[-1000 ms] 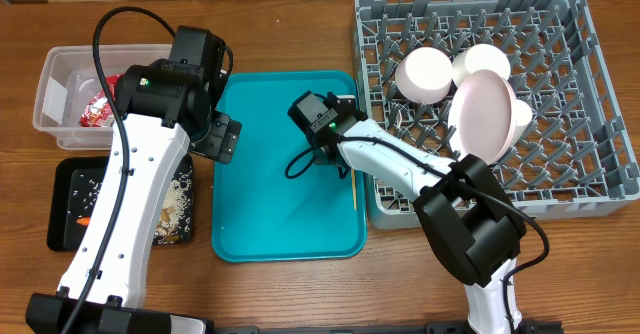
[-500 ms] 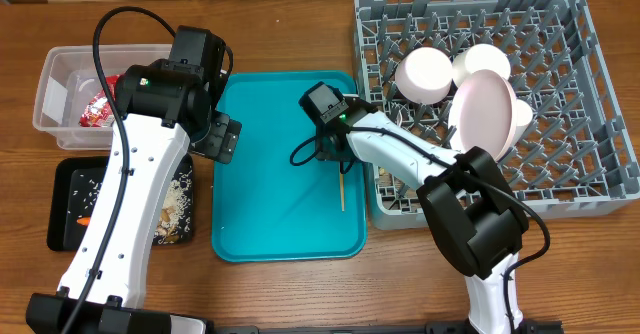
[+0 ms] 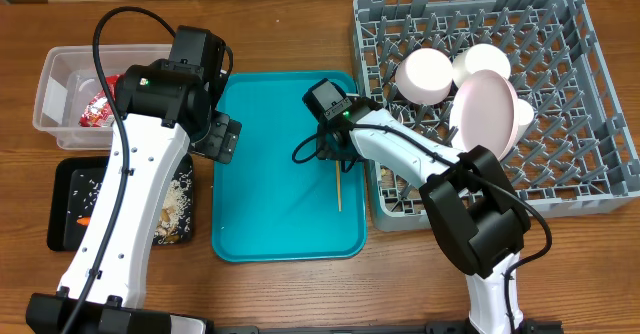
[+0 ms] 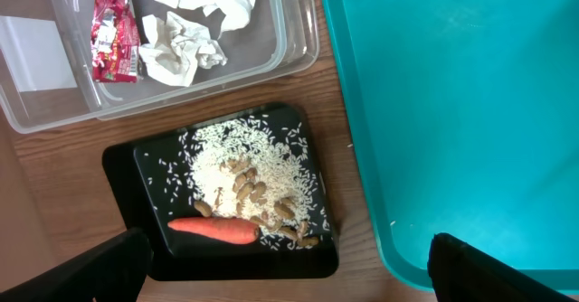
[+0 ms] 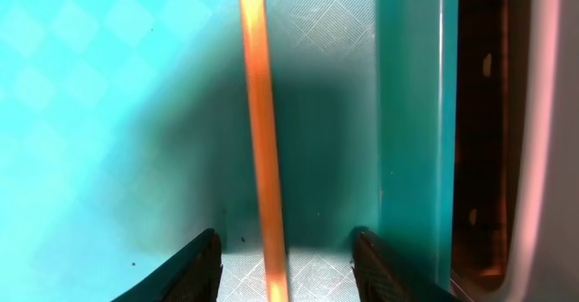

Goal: Sort waste into correct bins and load items into the dishwasher
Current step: 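Lower the right gripper onto the wooden chopstick and close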

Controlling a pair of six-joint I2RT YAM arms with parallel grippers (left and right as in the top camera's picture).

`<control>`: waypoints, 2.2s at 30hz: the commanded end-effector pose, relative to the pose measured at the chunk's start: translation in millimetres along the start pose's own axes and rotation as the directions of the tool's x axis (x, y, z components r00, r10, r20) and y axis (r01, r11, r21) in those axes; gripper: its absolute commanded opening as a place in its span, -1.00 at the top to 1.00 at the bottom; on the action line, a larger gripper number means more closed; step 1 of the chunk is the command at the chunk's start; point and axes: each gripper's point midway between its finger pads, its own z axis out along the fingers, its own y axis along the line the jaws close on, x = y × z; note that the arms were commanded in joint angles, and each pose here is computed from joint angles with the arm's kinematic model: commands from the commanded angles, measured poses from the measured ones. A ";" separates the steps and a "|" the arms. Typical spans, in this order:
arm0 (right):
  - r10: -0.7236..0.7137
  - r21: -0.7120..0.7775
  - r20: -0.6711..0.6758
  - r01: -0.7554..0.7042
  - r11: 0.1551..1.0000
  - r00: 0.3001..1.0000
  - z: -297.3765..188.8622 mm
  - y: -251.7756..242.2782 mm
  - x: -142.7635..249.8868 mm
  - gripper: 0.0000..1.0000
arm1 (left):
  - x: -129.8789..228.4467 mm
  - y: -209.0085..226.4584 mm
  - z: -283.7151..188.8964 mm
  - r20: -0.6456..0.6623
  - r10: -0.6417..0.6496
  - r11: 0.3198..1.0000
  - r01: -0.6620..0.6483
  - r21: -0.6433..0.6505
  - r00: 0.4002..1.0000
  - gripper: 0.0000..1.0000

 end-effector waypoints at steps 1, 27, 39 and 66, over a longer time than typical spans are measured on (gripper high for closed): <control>-0.041 0.014 -0.031 0.041 0.999 0.999 9.7 0.0 11.3 -0.01 | -2.7 4.1 -7.5 0.024 0.008 1.000 -0.008 -0.012 1.000 -1.00; -0.136 0.019 -0.019 0.137 0.990 0.990 5.7 14.4 20.4 0.07 | -2.7 4.1 -7.5 0.024 0.008 1.000 -0.008 -0.012 1.000 -1.00; -0.142 0.004 -0.043 0.142 0.990 0.989 3.8 19.1 27.4 0.08 | -2.7 4.1 -7.5 0.024 0.008 1.000 -0.008 -0.012 1.000 -1.00; -0.141 -0.030 -0.003 0.141 0.990 0.990 -3.4 39.3 23.6 0.14 | -2.7 4.1 -7.5 0.024 0.008 1.000 -0.008 -0.012 1.000 -1.00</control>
